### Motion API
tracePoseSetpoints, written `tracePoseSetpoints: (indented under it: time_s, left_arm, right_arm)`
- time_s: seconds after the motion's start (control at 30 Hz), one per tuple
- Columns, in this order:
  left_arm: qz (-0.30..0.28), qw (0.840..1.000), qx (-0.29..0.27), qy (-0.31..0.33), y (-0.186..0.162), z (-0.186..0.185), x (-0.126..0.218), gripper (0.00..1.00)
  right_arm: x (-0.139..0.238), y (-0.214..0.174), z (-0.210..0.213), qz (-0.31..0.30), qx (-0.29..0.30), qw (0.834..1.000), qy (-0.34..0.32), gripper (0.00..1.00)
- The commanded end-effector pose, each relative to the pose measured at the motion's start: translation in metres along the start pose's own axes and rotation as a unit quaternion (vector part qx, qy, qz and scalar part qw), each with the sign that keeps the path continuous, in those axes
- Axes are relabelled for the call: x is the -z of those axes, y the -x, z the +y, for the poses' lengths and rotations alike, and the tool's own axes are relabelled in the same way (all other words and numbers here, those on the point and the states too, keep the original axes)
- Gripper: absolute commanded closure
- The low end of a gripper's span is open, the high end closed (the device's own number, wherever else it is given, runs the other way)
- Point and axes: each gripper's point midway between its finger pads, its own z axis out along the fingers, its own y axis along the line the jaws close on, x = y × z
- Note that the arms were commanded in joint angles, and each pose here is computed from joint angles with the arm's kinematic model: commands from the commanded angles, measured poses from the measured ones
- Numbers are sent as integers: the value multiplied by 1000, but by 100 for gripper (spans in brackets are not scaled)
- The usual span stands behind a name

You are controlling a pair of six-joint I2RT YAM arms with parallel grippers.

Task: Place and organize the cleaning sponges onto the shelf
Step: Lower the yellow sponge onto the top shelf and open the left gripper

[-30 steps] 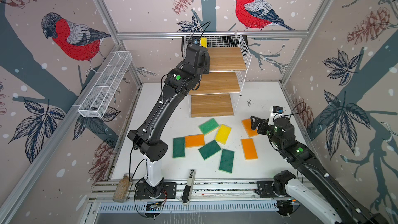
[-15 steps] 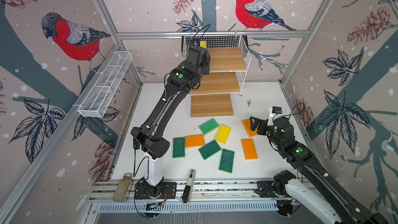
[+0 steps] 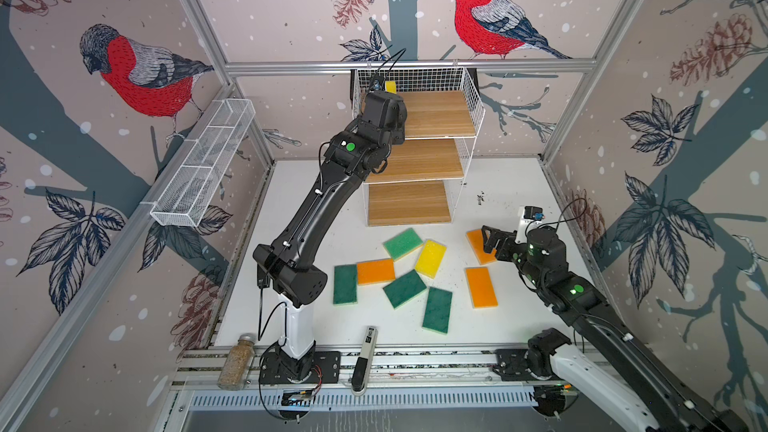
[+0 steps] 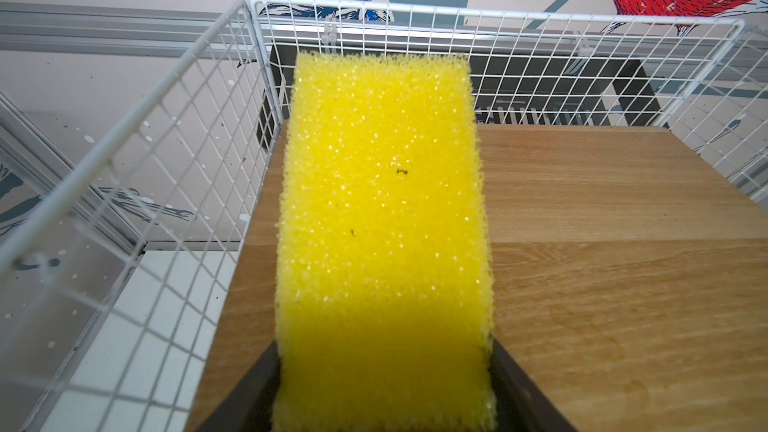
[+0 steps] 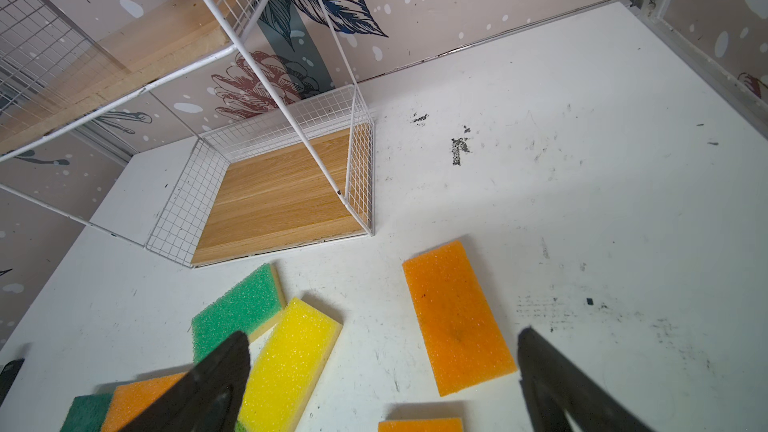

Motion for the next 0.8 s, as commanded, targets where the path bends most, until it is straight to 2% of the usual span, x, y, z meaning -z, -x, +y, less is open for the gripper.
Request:
tracePoseSetpoints:
  time_s: [0.0, 0.33, 0.77]
  left_arm:
    - [13, 1000, -1, 21, -9, 8, -3, 32]
    - [11, 1000, 10, 10, -6, 5, -1, 21]
    - [0, 999, 25, -23, 5, -1, 12, 20]
  right_arm:
    - [0, 4, 4, -8, -5, 1000, 10, 0]
    - [0, 2, 3, -3, -8, 1000, 9, 0]
    - [2, 3, 5, -3, -16, 1000, 15, 0]
